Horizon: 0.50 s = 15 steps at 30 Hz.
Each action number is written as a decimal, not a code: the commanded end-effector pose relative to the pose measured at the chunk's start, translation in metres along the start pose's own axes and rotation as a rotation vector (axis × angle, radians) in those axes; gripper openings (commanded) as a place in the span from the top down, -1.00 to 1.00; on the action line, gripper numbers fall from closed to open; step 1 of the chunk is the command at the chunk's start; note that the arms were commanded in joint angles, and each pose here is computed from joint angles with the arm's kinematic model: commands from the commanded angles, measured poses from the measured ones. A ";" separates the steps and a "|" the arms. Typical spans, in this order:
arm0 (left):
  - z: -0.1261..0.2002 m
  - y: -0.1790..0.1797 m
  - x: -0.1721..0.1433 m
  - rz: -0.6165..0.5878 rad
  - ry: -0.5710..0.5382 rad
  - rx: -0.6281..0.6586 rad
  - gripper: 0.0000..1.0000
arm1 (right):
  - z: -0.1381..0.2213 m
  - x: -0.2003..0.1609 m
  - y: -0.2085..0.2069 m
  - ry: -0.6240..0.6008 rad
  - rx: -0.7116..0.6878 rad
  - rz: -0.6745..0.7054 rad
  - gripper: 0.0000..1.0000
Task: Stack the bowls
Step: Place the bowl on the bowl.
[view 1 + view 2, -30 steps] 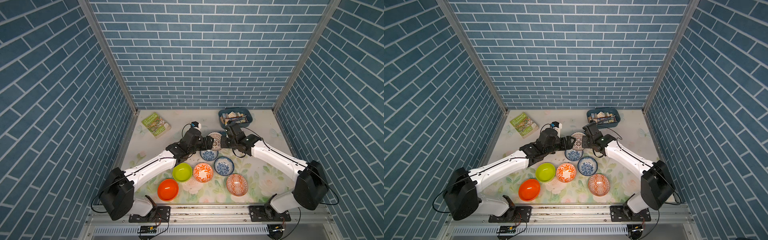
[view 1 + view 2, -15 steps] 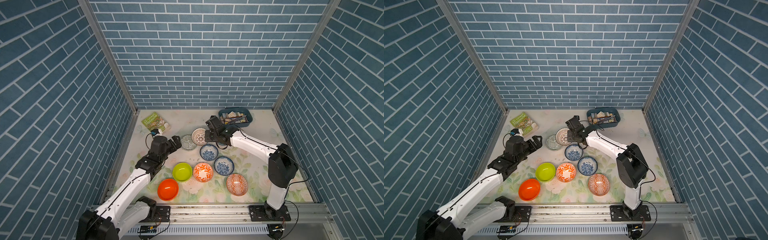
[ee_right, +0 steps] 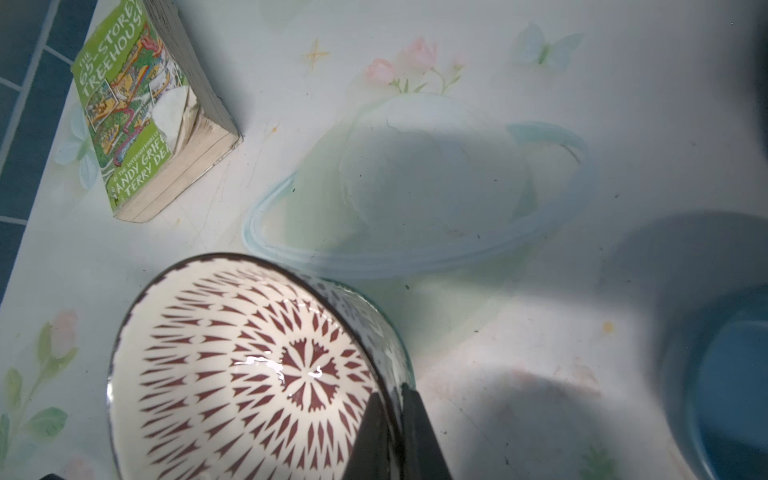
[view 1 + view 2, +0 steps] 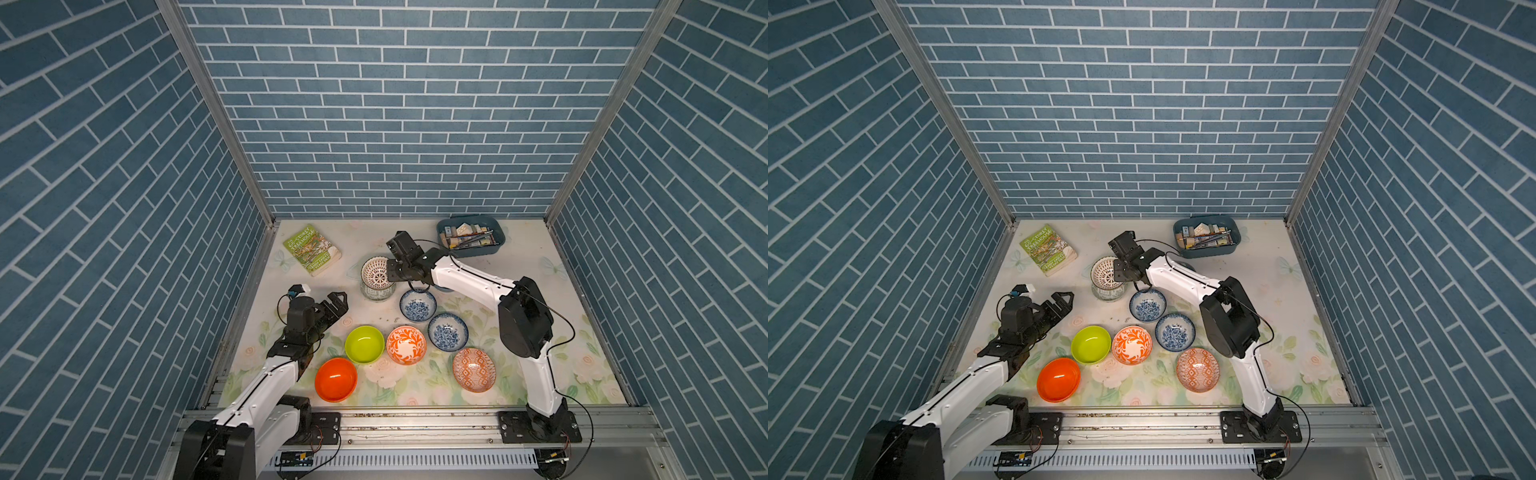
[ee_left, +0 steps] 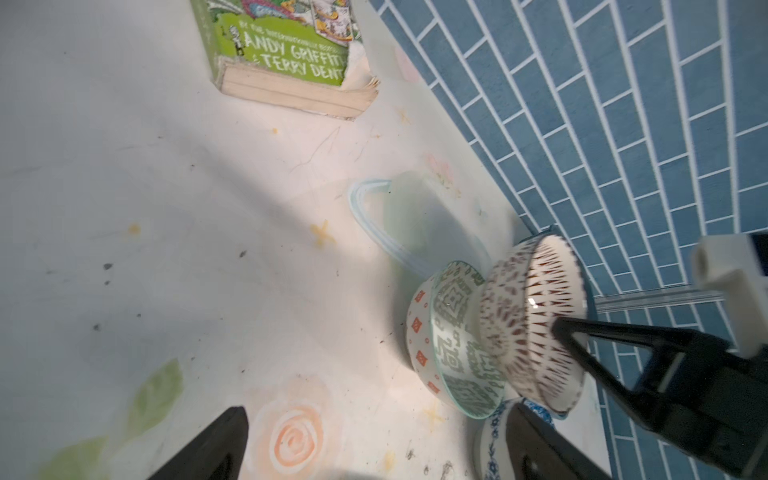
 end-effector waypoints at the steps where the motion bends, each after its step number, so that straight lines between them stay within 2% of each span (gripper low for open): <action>1: 0.003 -0.018 0.007 -0.006 -0.029 -0.101 -1.00 | 0.002 0.006 0.015 -0.008 0.029 -0.004 1.00; 15: 0.001 -0.019 0.004 -0.009 -0.020 -0.121 -1.00 | -0.015 -0.009 0.011 0.053 0.006 -0.007 1.00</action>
Point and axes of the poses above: each gripper's point midway between its finger pads, its own z axis back along the fingers, its own y axis along the line the jaws close on, x = y × z, the point moved 1 cm from there along z, back along the fingers, and after that the axes turned 8 degrees about z, right-handed, at the moved point
